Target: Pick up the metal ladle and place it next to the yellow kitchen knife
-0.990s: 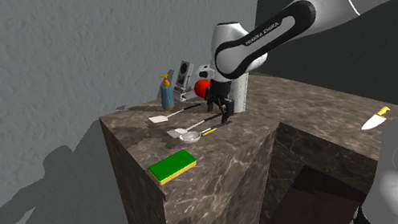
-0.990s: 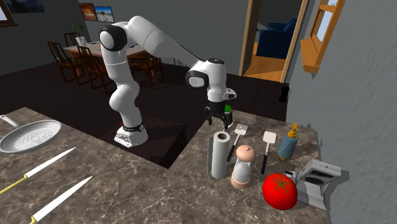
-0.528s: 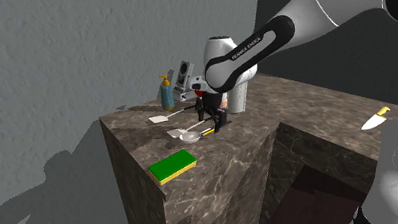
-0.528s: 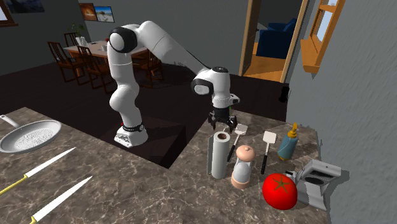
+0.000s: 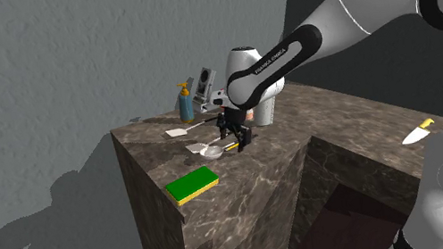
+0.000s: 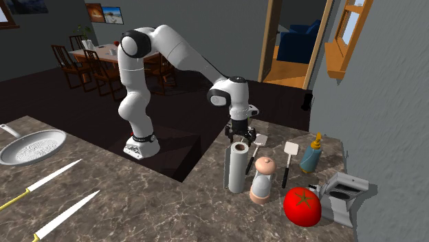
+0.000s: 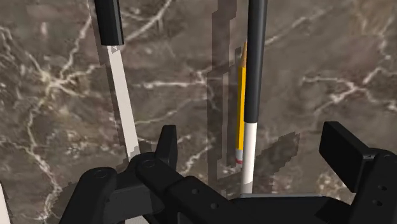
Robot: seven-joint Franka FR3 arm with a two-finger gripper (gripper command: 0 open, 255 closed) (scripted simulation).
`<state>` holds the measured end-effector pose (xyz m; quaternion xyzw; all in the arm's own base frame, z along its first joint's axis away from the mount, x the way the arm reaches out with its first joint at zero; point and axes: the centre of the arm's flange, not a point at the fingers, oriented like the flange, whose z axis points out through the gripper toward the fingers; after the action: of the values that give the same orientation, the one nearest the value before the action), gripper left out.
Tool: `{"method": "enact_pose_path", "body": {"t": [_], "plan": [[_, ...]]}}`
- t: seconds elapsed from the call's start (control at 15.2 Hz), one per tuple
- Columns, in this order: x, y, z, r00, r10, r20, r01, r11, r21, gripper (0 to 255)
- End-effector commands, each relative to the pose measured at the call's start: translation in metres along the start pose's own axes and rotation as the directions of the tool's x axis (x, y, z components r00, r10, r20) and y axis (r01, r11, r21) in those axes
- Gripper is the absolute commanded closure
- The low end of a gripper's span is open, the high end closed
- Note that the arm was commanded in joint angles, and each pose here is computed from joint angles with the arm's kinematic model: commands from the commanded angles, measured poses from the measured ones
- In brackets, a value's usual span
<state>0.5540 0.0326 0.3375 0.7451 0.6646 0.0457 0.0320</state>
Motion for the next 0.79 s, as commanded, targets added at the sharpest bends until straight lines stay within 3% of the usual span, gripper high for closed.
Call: {"method": "enact_pose_path", "body": {"t": [0.0,0.07,0.13,0.73], "plan": [[0.0000,-0.0001,0.0001,1.000,0.000,0.000,0.000,1.000,0.000,0],[0.0000,0.0000,0.0000,1.000,0.000,0.000,0.000,1.000,0.000,0],[0.0000,0.0000,0.0000,1.000,0.000,0.000,0.000,1.000,0.000,255],[0.0000,0.0000,0.0000,1.000,0.000,0.000,0.000,1.000,0.000,255]]}}
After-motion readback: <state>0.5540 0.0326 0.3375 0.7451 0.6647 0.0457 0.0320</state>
